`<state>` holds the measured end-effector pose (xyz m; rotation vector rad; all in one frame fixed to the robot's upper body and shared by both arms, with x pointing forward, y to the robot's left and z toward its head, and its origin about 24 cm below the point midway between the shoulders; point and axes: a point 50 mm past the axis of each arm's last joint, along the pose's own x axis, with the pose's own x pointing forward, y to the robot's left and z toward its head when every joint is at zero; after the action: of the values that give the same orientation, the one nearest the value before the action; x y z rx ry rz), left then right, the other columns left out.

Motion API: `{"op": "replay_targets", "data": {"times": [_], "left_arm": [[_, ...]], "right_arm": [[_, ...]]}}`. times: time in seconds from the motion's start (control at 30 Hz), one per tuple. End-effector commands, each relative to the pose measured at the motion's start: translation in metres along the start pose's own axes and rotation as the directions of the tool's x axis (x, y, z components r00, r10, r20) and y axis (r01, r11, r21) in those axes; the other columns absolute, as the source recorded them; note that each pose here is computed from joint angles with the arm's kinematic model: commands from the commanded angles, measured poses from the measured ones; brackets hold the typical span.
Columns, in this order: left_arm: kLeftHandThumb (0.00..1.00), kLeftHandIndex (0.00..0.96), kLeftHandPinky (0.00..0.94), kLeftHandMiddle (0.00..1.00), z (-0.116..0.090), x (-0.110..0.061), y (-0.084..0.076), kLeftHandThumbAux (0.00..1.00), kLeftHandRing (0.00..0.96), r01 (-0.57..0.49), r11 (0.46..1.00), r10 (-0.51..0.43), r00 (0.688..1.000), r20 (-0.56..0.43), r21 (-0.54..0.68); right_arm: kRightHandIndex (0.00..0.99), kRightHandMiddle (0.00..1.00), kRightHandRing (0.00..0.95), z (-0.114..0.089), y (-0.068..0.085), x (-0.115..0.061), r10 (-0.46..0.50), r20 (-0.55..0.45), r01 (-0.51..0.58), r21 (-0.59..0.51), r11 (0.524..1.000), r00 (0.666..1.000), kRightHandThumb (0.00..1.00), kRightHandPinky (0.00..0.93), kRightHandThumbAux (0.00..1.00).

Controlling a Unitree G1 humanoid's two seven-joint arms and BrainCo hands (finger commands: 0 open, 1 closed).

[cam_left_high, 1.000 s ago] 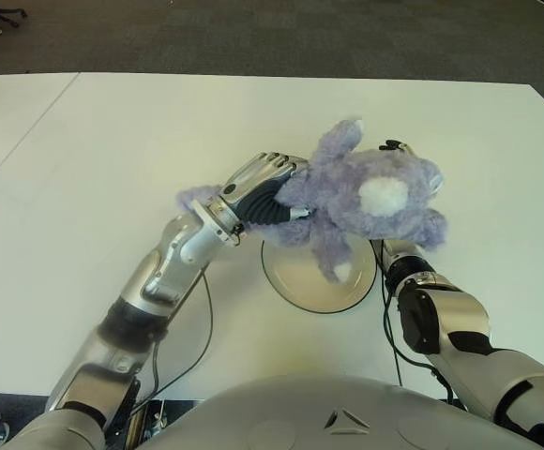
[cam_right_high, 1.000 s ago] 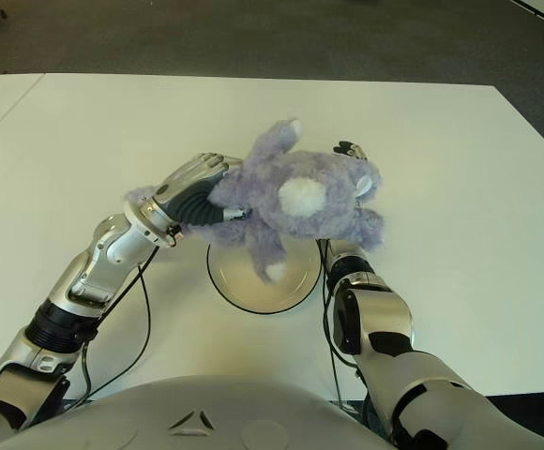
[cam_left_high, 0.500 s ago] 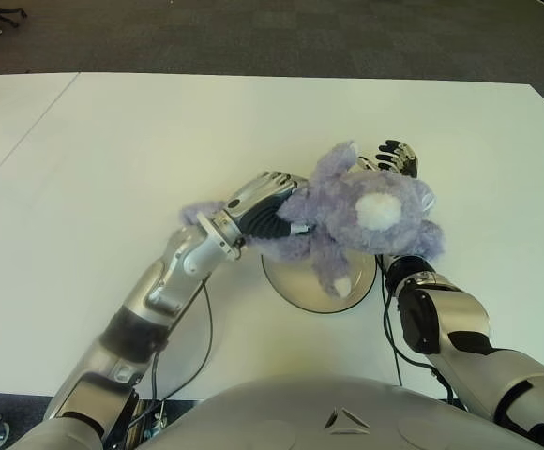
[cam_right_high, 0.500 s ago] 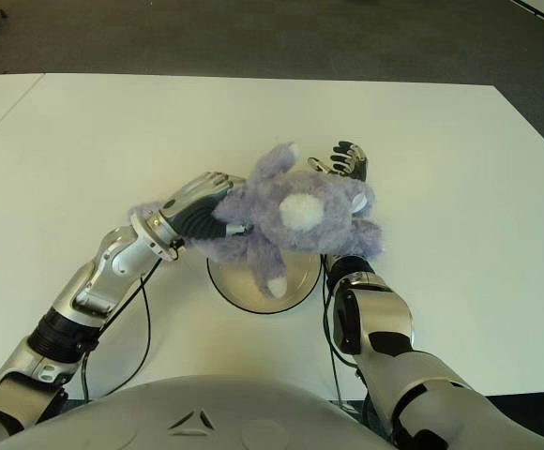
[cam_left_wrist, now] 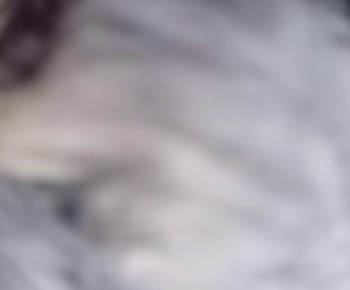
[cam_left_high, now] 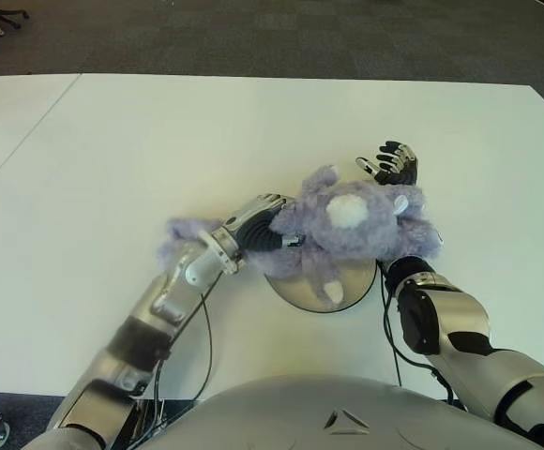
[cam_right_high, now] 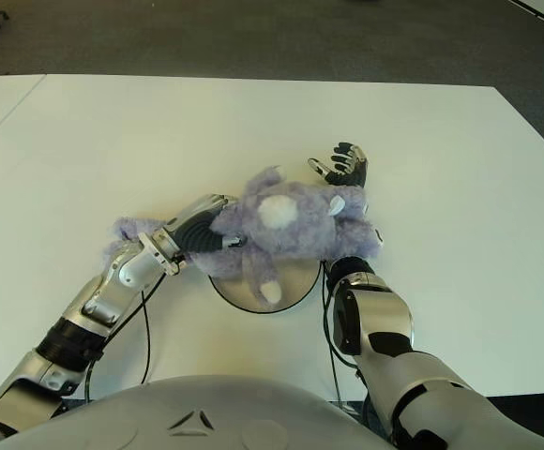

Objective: Put the doll into the plate.

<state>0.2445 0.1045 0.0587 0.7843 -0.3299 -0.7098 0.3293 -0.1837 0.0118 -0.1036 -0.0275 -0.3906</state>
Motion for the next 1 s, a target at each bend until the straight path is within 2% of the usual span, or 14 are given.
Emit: {"op": "replay_targets", "data": {"times": [0.03, 0.2, 0.23, 0.4, 0.47, 0.5, 0.57, 0.6, 0.67, 0.8, 1.0], "left_arm": [[0.733, 0.438, 0.85, 0.894, -0.036, -0.013, -0.026, 0.696, 0.865, 0.102, 0.989, -0.119, 0.979, -0.166, -0.104], [0.733, 0.439, 0.837, 0.844, -0.042, -0.02, -0.029, 0.695, 0.839, 0.088, 0.982, -0.119, 0.976, -0.185, -0.166], [0.72, 0.437, 0.794, 0.816, -0.043, -0.021, -0.029, 0.691, 0.817, 0.087, 0.98, -0.121, 0.974, -0.191, -0.178], [0.703, 0.432, 0.774, 0.774, -0.04, -0.021, -0.029, 0.691, 0.785, 0.11, 0.986, -0.134, 0.971, -0.2, -0.126], [0.693, 0.425, 0.749, 0.748, -0.036, -0.021, -0.027, 0.695, 0.759, 0.122, 0.988, -0.138, 0.971, -0.194, -0.089], [0.684, 0.416, 0.698, 0.695, -0.035, -0.022, -0.026, 0.702, 0.711, 0.13, 0.989, -0.141, 0.97, -0.196, -0.07], [0.368, 0.266, 0.602, 0.572, -0.034, -0.023, -0.025, 0.535, 0.606, 0.136, 0.989, -0.144, 0.969, -0.2, -0.053], [0.332, 0.249, 0.591, 0.558, -0.035, -0.024, -0.025, 0.517, 0.594, 0.14, 0.989, -0.148, 0.967, -0.206, -0.049], [0.245, 0.121, 0.417, 0.337, -0.035, -0.025, -0.025, 0.474, 0.403, 0.148, 0.988, -0.154, 0.964, -0.215, -0.043], [0.175, 0.043, 0.277, 0.216, -0.039, -0.027, -0.023, 0.45, 0.273, 0.165, 0.986, -0.169, 0.959, -0.227, -0.036], [0.121, 0.003, 0.224, 0.156, -0.041, -0.027, -0.022, 0.443, 0.21, 0.166, 0.985, -0.172, 0.961, -0.217, -0.046]], "right_arm": [[0.293, 0.331, 0.341, -0.095, -0.009, -0.088, 0.022, -0.407, -0.069, -0.1, 0.993, 0.913, 0.0, 0.296, 0.89], [0.29, 0.326, 0.335, -0.096, -0.01, -0.088, 0.024, -0.41, -0.071, -0.099, 0.993, 0.912, 0.0, 0.304, 0.896], [0.292, 0.327, 0.335, -0.096, -0.01, -0.088, 0.023, -0.411, -0.07, -0.1, 0.993, 0.911, 0.0, 0.298, 0.897], [0.292, 0.329, 0.338, -0.096, -0.011, -0.089, 0.019, -0.41, -0.069, -0.108, 0.992, 0.912, 0.0, 0.319, 0.902], [0.291, 0.329, 0.34, -0.096, -0.011, -0.089, 0.019, -0.409, -0.069, -0.109, 0.992, 0.912, 0.0, 0.319, 0.905], [0.29, 0.329, 0.341, -0.096, -0.011, -0.089, 0.018, -0.409, -0.069, -0.109, 0.992, 0.912, 0.0, 0.312, 0.908], [0.29, 0.329, 0.344, -0.096, -0.011, -0.088, 0.017, -0.409, -0.068, -0.11, 0.992, 0.912, 0.0, 0.309, 0.909], [0.291, 0.329, 0.344, -0.096, -0.011, -0.088, 0.016, -0.407, -0.067, -0.111, 0.992, 0.913, 0.0, 0.309, 0.91], [0.294, 0.334, 0.35, -0.096, -0.01, -0.088, 0.013, -0.405, -0.063, -0.111, 0.992, 0.914, 0.0, 0.324, 0.911], [0.295, 0.332, 0.344, -0.096, -0.01, -0.088, 0.014, -0.408, -0.064, -0.108, 0.992, 0.913, 0.0, 0.317, 0.905], [0.293, 0.329, 0.342, -0.096, -0.01, -0.088, 0.019, -0.411, -0.067, -0.103, 0.992, 0.911, 0.0, 0.312, 0.908]]}}
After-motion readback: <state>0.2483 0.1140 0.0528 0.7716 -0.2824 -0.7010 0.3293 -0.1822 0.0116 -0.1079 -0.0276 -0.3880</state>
